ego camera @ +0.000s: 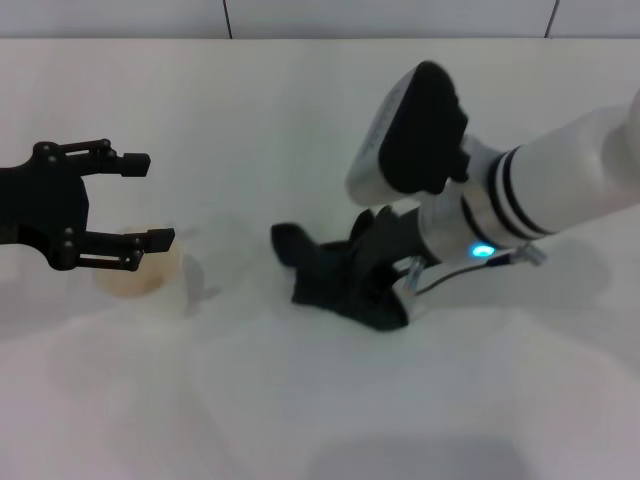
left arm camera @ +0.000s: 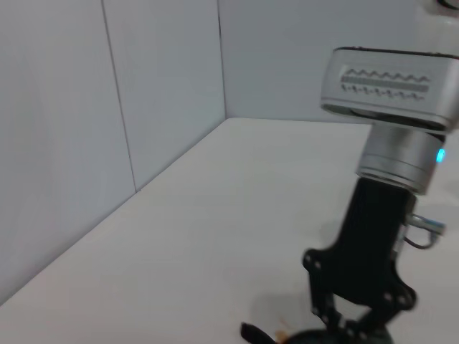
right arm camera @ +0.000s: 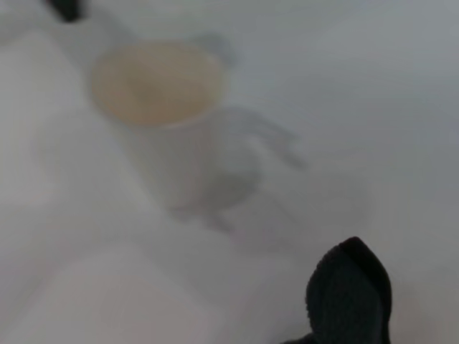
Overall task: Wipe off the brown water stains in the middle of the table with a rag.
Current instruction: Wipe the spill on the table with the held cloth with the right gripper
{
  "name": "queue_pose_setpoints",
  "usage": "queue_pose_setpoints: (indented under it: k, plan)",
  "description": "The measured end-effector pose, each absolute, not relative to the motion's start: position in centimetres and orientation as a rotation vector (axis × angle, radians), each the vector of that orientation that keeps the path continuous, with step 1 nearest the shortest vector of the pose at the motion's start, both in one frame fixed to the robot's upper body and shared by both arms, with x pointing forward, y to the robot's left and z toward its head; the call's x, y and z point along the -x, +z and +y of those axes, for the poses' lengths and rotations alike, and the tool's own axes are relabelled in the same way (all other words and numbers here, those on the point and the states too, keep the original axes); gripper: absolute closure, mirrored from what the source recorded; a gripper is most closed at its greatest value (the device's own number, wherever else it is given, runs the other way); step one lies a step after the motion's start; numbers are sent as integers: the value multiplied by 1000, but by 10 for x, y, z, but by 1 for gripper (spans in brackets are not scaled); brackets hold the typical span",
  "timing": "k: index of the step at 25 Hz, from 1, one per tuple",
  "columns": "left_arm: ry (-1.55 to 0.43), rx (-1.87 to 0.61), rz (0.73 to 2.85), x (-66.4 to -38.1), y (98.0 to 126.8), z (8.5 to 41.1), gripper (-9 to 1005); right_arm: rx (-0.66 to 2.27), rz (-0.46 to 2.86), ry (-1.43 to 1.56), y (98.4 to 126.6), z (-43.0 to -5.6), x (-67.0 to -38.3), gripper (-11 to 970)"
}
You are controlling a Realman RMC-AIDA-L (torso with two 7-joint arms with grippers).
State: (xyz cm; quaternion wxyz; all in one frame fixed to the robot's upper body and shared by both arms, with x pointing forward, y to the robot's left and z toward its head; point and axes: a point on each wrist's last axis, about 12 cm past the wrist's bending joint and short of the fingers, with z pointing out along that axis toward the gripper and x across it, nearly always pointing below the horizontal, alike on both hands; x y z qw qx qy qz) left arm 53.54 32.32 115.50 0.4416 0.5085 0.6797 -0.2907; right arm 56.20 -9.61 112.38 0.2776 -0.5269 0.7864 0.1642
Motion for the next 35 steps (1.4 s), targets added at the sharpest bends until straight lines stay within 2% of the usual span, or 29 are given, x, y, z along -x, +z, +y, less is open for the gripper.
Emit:
queue_pose_setpoints:
  k: [6,11,24,35]
  plan:
    - [-719,-1263,1687,-535,1155,324,116,1470,2107,533,1121,-82,-542,881]
    - [-721,-1263,1684,-535,1155,322,116,1477,2094,542,1120,-77,-538,881]
    - [-717,-1258,1676,-536,1154,317,116,1379,2081,460,1114,-81,-562,881]
    - [-721,-1251,1682,-536,1153,317,116,1258,2105,364,1117,-104,-589,881]
